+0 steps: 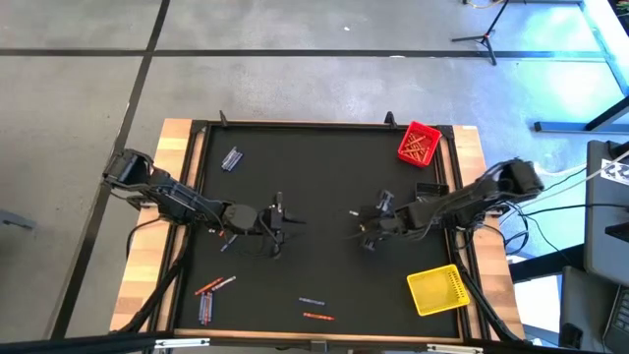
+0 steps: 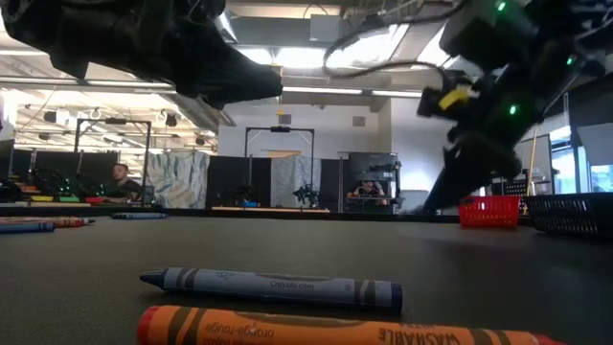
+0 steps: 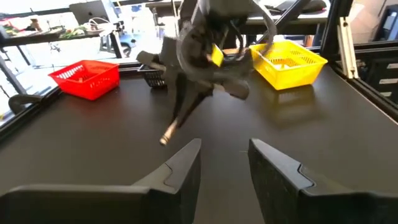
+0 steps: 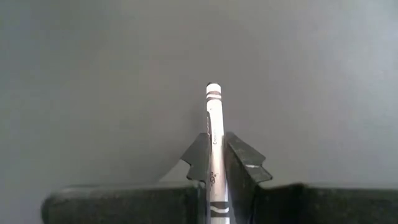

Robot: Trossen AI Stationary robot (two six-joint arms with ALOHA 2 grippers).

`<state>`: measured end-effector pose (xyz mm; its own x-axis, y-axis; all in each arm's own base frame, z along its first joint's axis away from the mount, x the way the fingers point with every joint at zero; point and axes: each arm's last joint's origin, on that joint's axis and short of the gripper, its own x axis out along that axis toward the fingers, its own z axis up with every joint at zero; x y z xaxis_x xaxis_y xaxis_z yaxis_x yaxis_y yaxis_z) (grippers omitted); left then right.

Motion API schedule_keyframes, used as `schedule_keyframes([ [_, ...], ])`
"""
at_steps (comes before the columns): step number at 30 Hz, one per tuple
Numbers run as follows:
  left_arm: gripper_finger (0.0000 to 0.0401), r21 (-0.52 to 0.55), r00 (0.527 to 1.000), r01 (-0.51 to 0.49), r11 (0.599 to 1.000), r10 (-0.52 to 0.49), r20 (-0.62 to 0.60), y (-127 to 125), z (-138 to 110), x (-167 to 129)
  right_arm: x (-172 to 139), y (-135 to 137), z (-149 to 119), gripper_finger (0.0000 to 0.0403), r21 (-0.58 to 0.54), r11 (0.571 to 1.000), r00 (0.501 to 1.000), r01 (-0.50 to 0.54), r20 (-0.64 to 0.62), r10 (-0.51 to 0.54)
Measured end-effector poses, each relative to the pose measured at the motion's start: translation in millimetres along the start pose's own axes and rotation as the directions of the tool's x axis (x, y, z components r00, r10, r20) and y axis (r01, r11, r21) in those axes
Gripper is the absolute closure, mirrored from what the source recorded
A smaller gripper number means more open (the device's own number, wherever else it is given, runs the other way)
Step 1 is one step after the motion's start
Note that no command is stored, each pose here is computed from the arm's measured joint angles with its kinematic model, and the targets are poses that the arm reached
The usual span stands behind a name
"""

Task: Sort crayons
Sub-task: Put the black crayon into the black bin, then put the blue crayon from the black bin to the yellow bin

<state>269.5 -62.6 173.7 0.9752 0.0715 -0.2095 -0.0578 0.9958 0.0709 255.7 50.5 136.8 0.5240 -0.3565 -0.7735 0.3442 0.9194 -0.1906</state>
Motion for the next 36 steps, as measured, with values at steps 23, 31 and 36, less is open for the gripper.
schedule_keyframes([
  [23,0.0275,-0.001,0.997,-0.055,0.998,0.055,-0.059,15.5,-5.8,4.1,38.2,-5.9,3.3,0.0305,-0.009,1.000,1.000,-0.011,-0.007,0.011],
  [31,0.0275,-0.045,0.996,-0.029,0.999,0.025,-0.080,6.5,-8.0,1.6,-1.8,-14.7,29.5,0.0240,0.010,0.998,0.997,-0.069,-0.031,0.069],
  [36,0.0275,-0.036,0.995,-0.060,0.998,0.057,-0.076,7.7,-7.8,1.6,-45.1,-32.6,45.0,0.0238,-0.016,1.000,0.996,-0.026,-0.089,0.024],
])
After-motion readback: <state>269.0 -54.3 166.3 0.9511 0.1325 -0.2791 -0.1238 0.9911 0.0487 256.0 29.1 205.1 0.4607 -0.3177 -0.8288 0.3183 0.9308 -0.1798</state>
